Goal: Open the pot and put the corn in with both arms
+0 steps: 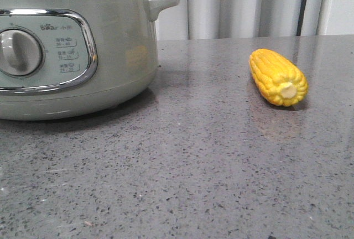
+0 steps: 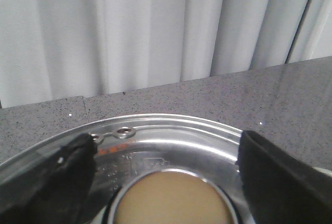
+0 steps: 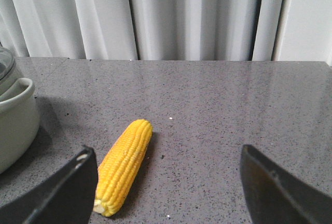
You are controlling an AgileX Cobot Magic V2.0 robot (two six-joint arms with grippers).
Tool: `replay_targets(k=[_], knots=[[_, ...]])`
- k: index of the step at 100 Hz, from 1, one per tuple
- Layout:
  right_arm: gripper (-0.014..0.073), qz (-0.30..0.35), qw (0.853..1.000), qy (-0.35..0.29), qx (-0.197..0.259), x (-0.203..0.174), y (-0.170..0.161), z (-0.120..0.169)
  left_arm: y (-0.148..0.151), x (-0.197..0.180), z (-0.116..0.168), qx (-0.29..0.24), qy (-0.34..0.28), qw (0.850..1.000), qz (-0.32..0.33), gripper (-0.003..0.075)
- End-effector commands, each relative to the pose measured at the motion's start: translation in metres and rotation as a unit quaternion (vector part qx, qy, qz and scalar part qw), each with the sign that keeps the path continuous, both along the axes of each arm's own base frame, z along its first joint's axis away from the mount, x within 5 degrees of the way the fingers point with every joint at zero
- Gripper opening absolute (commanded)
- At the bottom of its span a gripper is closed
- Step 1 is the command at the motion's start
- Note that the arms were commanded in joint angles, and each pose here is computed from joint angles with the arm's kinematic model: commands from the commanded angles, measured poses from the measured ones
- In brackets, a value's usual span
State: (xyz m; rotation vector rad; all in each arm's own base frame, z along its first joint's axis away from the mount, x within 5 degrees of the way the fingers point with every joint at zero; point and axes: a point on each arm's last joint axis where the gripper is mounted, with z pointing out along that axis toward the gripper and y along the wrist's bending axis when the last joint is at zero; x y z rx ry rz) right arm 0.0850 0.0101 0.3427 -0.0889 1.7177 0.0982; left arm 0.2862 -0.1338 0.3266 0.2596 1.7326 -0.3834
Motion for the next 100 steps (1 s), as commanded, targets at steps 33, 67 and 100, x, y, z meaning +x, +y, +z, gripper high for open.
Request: replay_targets(k=[33,67,100], knots=[[0.0503,-0.004,0.999,-0.044,-0.007,0.002,-0.001,0.016,0.001,-0.005,0.024,-0.024,-0.048,0.999,0.002,0.0130],[0.0503,-0.004,0.999,-0.044,-0.007,0.002,-0.001,0.016,0.014,-0.032,0.084,-0.061,-0.137,0.989,0.001,0.0123],[0.0503,-0.004,0.999,-0.044,-0.007,0.002,-0.001,0.016,0.044,-0.069,0.147,-0.039,-0.213,0.976,0.018,0.0123]])
